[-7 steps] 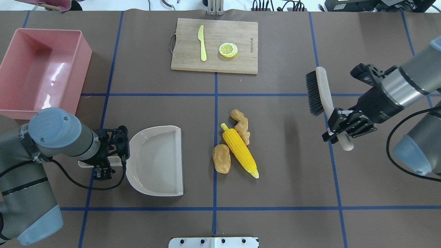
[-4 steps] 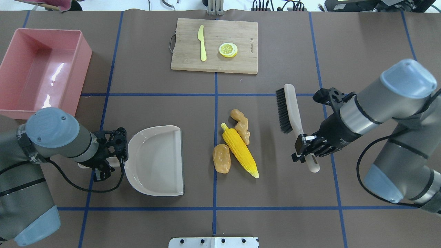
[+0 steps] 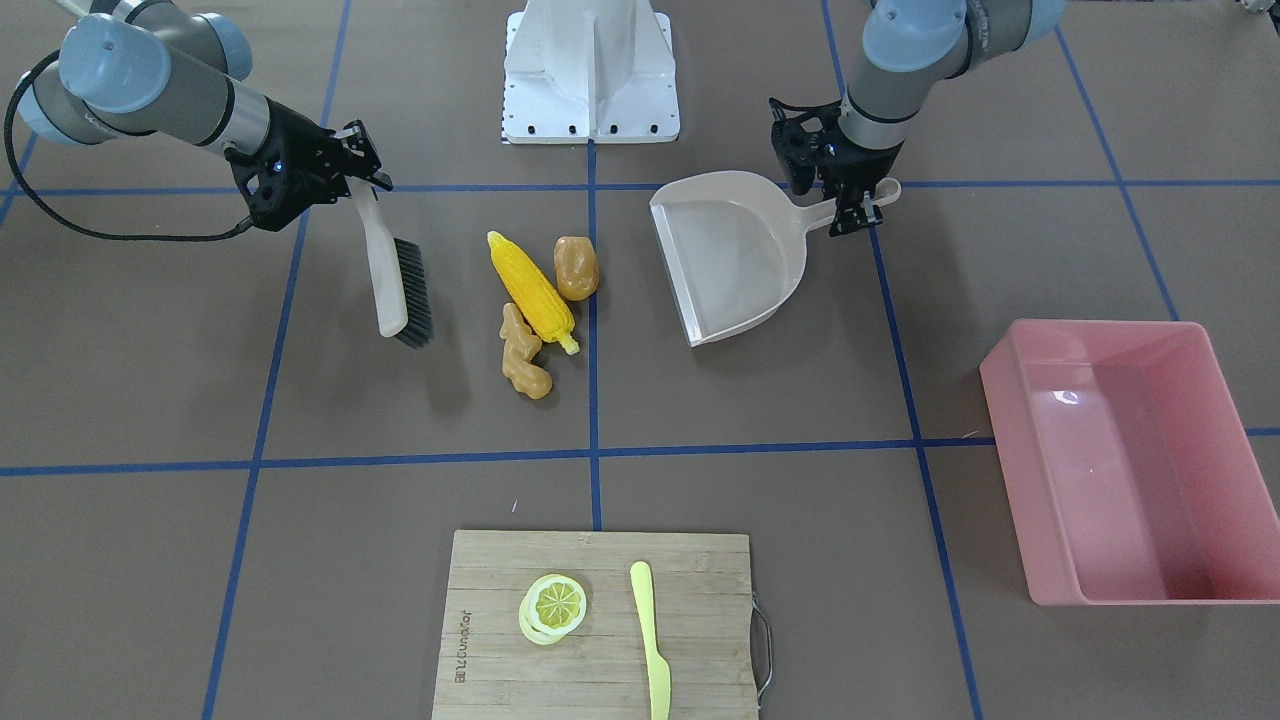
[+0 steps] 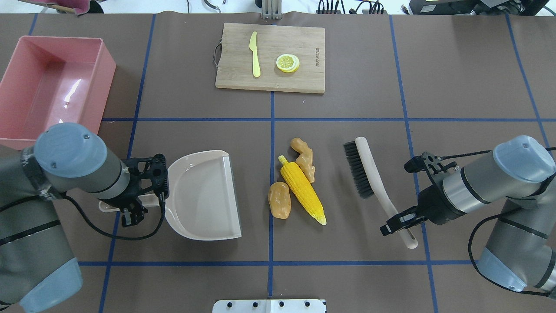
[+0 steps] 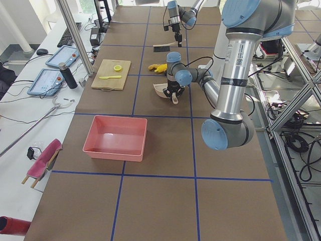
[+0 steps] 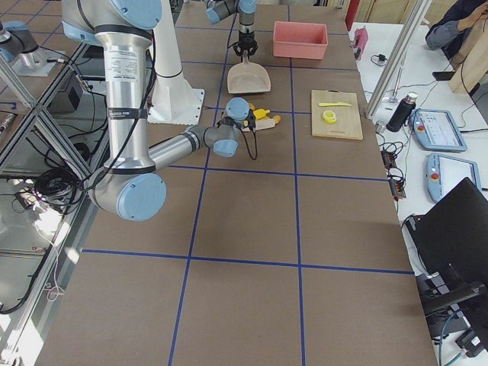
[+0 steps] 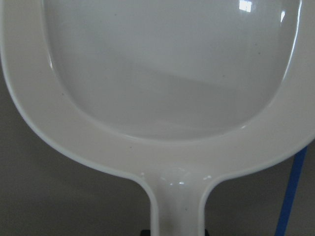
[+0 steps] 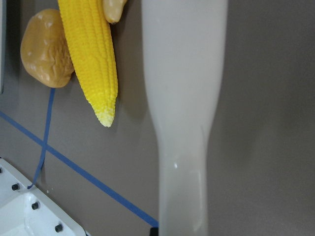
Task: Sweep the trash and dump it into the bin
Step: 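Slide the dustpan toward the food while the right gripper lowers the brush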
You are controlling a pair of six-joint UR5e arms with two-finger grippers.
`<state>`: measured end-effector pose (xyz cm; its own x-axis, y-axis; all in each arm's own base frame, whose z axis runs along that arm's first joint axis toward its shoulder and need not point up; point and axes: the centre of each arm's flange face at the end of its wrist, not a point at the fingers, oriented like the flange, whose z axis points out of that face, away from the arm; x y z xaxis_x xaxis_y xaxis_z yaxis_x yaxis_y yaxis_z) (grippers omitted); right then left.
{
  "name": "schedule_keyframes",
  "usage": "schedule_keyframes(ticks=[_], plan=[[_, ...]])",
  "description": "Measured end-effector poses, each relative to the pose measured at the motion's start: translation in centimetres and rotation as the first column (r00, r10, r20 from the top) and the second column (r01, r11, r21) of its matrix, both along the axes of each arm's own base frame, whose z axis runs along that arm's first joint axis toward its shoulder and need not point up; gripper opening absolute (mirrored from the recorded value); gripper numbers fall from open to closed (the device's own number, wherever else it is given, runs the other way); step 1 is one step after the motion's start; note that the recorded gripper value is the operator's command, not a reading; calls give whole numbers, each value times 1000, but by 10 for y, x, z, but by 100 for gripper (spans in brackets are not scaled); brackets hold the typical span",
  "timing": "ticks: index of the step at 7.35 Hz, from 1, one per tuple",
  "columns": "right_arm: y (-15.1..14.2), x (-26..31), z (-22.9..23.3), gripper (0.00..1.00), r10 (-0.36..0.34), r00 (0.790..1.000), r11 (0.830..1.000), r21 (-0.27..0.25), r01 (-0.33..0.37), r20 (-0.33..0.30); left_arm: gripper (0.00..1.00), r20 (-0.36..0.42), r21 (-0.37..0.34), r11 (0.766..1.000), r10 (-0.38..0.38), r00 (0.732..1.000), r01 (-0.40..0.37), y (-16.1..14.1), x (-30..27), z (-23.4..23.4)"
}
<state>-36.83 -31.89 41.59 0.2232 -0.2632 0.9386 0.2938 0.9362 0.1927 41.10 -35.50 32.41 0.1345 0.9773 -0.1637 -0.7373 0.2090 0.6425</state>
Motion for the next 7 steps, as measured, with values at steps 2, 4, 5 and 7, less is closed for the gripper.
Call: schedule_keyframes(ticks=[2,4,5,7], plan=[[2,-10,-3,0,4,1000,1000,-27,-4,6,0,26,-11,1000,0,1000,1,-19,33,-22],[0,-21,-20,0,29,999,997,-76,-28,17,0,34,-17,1000,4,999,-3,-34,63,-35],[-3,-27,-34,0,41,999,994,-105,-38,30,0,33,-17,1000,10,999,-10,-34,72,-39],[-4,-38,-54,0,44,998,991,-131,-37,51,0,26,-16,1000,23,999,-23,-28,81,-44]])
